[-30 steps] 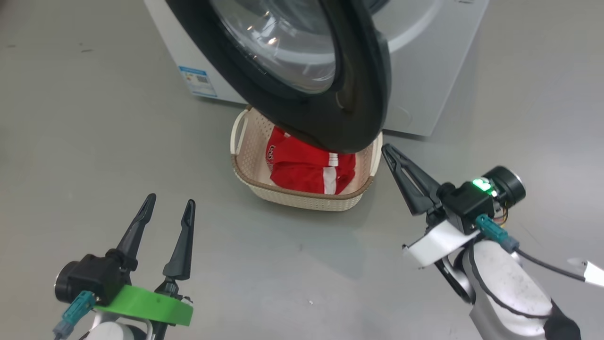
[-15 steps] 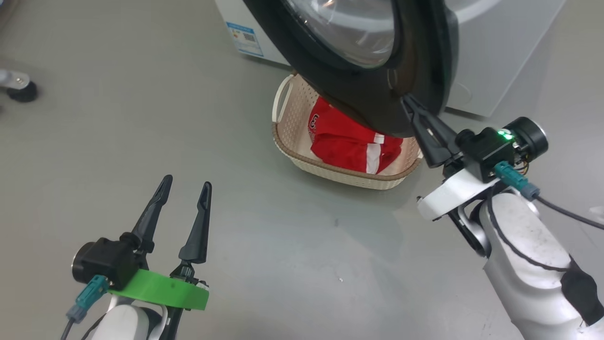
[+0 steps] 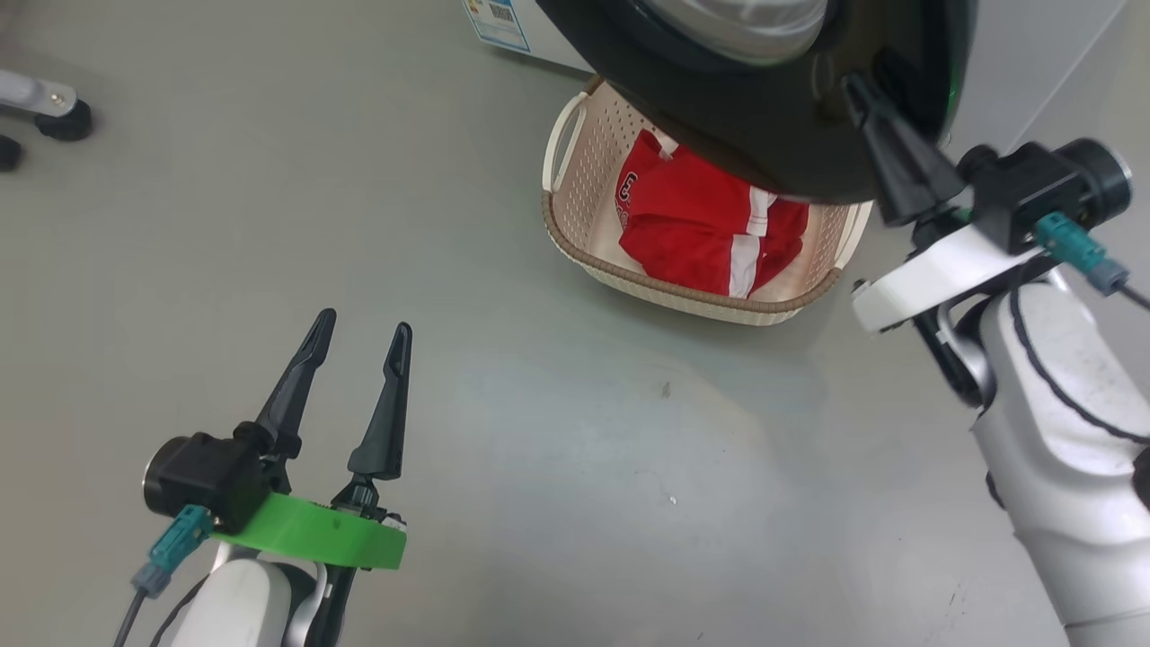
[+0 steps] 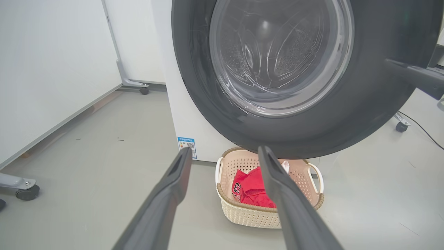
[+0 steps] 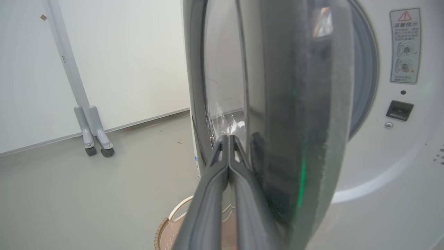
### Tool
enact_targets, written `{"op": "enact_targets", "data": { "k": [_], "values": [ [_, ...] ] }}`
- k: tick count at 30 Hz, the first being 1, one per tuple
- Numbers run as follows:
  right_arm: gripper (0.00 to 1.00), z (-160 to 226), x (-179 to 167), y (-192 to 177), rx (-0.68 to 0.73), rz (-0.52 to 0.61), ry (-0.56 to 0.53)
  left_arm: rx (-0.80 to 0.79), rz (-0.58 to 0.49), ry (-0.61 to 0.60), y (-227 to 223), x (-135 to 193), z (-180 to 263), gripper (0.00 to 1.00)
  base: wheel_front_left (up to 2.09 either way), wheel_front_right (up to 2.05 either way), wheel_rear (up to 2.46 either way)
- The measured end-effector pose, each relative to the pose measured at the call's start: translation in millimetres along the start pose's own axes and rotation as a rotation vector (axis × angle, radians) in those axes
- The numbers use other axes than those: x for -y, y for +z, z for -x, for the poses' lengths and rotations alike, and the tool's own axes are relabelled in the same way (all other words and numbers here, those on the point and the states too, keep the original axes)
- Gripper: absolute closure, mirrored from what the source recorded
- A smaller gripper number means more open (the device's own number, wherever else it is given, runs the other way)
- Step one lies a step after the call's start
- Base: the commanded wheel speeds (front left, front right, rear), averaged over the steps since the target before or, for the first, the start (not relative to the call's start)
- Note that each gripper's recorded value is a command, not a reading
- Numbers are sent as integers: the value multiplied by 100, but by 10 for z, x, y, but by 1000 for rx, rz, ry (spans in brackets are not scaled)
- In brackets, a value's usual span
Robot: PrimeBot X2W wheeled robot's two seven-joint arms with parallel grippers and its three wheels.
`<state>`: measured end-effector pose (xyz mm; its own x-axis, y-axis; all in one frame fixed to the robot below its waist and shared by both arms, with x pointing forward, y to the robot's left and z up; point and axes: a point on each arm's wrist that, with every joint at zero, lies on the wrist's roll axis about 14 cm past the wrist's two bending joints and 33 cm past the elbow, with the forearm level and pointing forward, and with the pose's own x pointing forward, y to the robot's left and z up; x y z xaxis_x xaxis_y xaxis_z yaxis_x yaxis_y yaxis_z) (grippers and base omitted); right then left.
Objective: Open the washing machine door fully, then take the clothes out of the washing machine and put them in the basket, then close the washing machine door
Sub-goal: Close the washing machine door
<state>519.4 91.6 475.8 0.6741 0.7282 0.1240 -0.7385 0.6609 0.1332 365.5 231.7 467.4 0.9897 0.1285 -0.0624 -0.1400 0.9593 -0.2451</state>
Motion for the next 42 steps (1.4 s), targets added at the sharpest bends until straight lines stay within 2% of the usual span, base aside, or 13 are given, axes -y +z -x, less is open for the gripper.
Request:
{"op": "enact_targets", "data": {
  "k": [21, 30, 42],
  "values": [
    [100, -473, 939, 32, 54, 99, -95, -76, 19, -25, -351, 114, -404, 0, 0, 0, 0],
    [100, -615, 1354, -100, 58, 81, -173, -123, 38, -45, -552, 194, -518, 0, 0, 0, 0],
    [100, -735, 1615, -93, 73, 89, -255, -144, 35, -34, -617, 162, -532, 0, 0, 0, 0]
  ]
}}
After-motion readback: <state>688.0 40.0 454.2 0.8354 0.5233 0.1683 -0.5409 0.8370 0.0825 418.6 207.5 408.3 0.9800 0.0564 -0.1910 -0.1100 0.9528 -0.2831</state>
